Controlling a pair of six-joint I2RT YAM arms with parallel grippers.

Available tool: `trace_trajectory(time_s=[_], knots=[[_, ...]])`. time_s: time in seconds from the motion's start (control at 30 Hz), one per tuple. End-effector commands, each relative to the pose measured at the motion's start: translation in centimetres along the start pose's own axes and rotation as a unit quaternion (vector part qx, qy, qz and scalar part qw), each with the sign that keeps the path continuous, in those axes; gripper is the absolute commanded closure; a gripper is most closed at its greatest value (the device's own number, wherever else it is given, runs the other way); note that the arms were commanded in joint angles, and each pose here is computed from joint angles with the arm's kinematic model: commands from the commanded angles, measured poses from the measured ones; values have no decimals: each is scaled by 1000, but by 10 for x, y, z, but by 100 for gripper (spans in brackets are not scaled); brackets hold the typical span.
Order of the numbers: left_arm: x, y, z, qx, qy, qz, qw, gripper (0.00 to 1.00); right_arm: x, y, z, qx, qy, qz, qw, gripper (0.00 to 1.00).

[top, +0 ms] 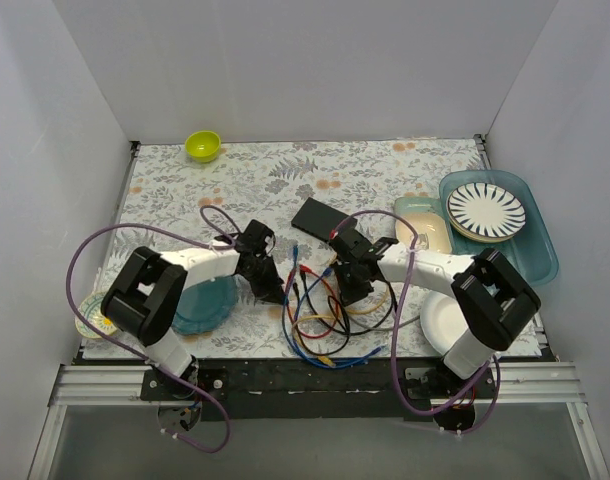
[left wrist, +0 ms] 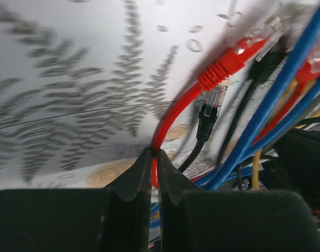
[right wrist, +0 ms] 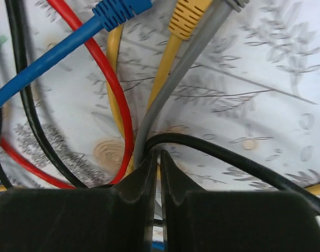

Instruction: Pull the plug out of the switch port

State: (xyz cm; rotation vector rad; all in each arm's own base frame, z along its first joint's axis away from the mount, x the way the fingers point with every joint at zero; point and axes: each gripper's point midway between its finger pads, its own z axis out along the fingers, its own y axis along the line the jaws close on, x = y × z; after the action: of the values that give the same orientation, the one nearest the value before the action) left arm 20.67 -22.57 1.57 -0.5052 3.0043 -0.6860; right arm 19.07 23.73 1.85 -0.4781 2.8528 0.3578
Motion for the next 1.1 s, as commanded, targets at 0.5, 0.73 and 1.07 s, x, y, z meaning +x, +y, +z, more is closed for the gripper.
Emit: trace_trajectory(time_s=[0.5, 0.73, 1.07], knots=[[-4, -63, 50, 13, 34, 61, 997, 100, -19, 88, 1, -142, 45, -43, 988, 86], [-27, -50, 31, -48, -24, 57, 997, 89, -49, 71, -10, -56, 6, -55, 997, 87], [-90, -34, -48, -49, -152, 27, 987, 77, -110, 37, -89, 56, -124, -72, 988, 83]])
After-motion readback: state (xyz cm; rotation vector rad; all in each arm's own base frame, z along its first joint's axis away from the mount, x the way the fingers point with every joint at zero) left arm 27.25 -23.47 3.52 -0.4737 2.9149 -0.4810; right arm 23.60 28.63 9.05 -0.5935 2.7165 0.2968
